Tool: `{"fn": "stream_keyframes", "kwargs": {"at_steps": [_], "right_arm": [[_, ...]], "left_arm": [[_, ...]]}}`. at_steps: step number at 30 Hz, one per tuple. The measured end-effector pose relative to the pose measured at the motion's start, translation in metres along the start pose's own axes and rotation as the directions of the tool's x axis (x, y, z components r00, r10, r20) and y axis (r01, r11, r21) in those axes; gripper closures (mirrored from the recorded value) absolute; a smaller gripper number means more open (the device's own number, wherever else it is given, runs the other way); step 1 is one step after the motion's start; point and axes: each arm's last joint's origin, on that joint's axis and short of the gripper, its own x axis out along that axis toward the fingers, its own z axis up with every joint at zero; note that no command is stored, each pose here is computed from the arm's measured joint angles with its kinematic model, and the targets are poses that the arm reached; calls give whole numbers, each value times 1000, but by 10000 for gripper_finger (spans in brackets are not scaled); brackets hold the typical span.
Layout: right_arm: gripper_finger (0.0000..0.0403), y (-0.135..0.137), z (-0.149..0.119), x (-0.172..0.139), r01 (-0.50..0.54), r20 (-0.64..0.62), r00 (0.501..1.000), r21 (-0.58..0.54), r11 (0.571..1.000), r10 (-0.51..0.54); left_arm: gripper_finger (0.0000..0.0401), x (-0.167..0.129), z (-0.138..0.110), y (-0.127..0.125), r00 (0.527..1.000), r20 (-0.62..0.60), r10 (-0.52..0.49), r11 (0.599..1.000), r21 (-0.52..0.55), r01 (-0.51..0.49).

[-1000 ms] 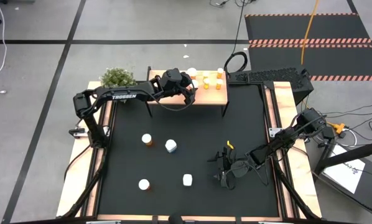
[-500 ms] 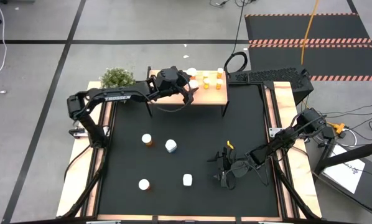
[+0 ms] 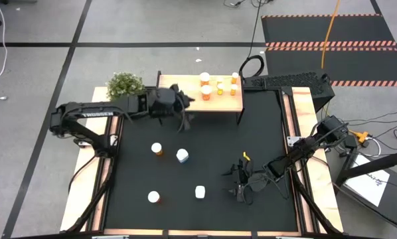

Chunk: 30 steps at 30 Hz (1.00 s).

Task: Pick and place medicine bottles onto shelf by color
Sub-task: Put the white pill bottle on the shelf

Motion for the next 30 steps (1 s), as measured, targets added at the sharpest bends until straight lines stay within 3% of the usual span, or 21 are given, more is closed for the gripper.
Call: {"fn": "stream_keyframes", "kwargs": {"at_steps": [8,12,22,30], "right_arm": [[103,1,6,-3,-15,34,999,15,1000,14],[103,2,19,-12,-34,83,996,16,999,32],[103,-8,56,-49,-38,180,983,-29,999,43],[103,-17,71,-64,-19,242,970,-69,997,35]], "left_arm": [[112,-11,-17,-61,992,-116,55,995,86,-45],[112,-10,-47,-86,983,-168,81,994,91,-67],[111,-2,-125,-118,969,-230,95,995,8,-96],[108,-4,-146,-135,982,-188,38,999,7,-37]]}}
